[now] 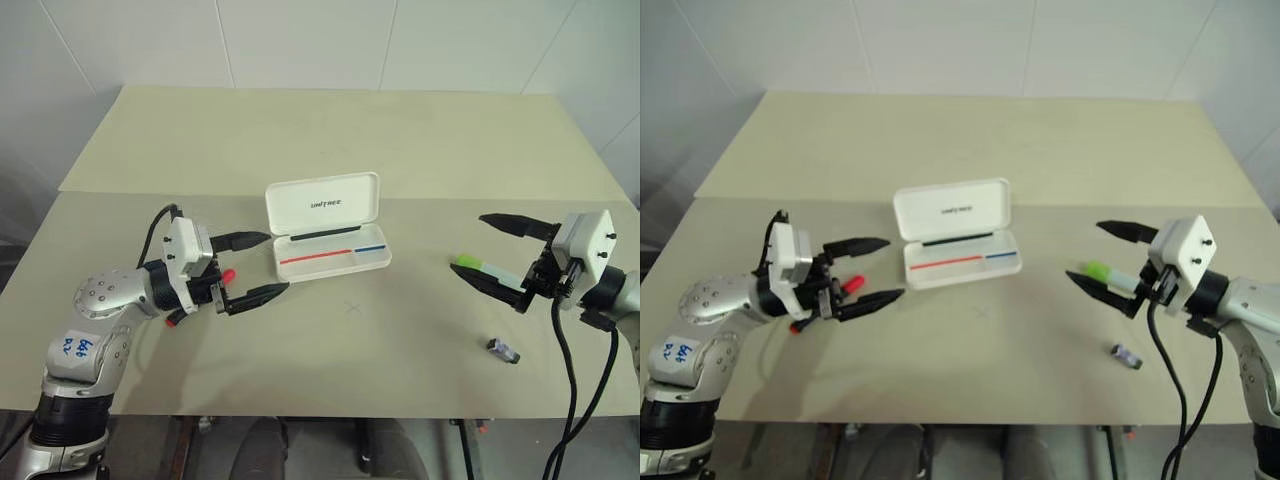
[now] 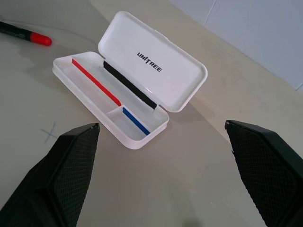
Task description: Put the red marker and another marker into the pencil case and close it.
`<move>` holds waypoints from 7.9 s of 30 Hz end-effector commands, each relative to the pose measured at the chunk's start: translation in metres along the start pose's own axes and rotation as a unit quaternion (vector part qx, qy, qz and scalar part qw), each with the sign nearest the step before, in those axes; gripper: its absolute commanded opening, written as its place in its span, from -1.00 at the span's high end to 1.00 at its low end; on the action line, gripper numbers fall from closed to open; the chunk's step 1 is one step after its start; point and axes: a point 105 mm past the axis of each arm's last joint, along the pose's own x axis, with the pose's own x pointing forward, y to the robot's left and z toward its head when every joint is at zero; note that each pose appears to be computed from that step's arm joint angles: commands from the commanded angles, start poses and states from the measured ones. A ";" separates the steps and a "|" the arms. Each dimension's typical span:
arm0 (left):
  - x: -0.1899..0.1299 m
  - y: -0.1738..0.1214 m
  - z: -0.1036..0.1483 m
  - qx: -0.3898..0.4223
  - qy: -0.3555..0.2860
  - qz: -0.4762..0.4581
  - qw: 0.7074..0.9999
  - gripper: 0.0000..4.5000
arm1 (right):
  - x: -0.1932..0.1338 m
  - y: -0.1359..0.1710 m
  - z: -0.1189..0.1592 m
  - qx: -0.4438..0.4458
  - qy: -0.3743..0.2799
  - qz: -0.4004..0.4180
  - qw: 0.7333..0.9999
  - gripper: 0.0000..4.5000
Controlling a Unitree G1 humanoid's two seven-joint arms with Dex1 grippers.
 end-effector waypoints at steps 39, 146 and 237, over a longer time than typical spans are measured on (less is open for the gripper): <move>0.050 0.016 -0.041 0.053 0.097 -0.083 0.990 -0.44 | 0.035 0.043 0.010 0.006 -0.073 0.015 0.997 -1.00; -0.073 -0.024 -0.004 0.126 0.149 0.110 0.975 -0.99 | 0.044 0.059 0.016 0.055 -0.071 0.118 0.989 -1.00; 0.052 0.008 -0.031 0.130 0.074 -0.083 0.985 0.71 | 0.015 0.056 0.013 0.027 -0.026 0.074 0.997 -1.00</move>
